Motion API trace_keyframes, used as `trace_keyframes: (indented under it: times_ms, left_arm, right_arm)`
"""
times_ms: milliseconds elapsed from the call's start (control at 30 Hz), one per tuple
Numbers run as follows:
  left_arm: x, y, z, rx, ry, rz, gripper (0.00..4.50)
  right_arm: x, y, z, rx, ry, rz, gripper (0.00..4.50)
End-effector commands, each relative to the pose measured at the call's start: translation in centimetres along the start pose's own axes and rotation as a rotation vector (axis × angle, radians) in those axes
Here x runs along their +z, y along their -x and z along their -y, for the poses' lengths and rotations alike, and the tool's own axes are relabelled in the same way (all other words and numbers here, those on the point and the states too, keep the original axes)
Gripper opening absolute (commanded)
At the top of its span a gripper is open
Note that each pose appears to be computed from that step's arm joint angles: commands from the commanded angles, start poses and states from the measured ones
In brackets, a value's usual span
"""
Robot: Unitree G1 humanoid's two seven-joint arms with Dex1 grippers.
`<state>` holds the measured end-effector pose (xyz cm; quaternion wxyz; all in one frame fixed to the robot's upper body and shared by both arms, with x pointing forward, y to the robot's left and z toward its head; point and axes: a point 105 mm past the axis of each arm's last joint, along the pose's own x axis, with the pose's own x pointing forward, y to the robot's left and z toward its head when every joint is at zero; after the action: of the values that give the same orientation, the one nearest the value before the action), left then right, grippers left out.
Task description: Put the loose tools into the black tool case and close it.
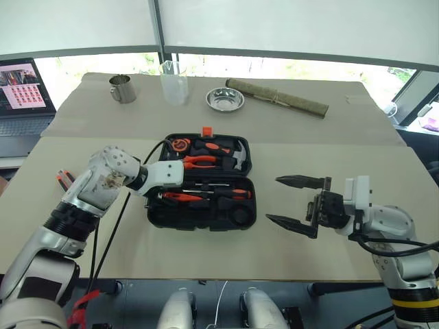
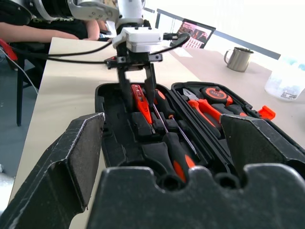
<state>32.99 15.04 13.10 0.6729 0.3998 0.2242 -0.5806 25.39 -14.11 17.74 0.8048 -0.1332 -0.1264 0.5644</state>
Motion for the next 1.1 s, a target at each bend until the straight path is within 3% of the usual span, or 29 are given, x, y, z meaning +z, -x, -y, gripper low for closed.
trace_keyframes:
  times_ms: [33,167,300,333,400,633,833,1100]
  left_arm:
    - [2.0,2.3,-1.7,0.100,-0.008,0.144,3.59]
    - [3.0,3.5,-2.3,0.143,-0.036,0.244,3.59]
    - [2.7,4.2,-2.5,0.158,0.048,0.374,3.59]
    - [2.6,4.2,-2.5,0.157,0.080,0.424,3.07]
    - [2.2,4.1,-2.3,0.153,0.109,0.495,2.45]
    - [-1.2,1.4,-1.1,0.135,0.146,0.446,0.09]
    - [-3.2,-0.7,0.0,0.105,0.162,0.332,0.02]
    - [-4.1,-1.9,0.9,0.112,0.177,0.287,0.02]
  right_arm:
    - [0.8,-0.1,0.3,-0.008,0.026,0.030,4.50]
    - [0.8,-0.2,0.2,-0.008,0.022,0.030,4.50]
    - [1.0,-0.3,0.2,-0.005,0.018,0.033,4.50]
    - [1.0,-0.3,0.2,-0.005,0.016,0.035,4.50]
    - [1.1,-0.4,0.1,-0.006,0.015,0.037,4.50]
    - [1.4,-0.7,0.1,-0.011,0.012,0.044,4.50]
    - [1.7,-0.8,0.3,-0.023,0.011,0.044,4.50]
    - [1.8,-1.1,0.6,-0.024,0.008,0.048,4.50]
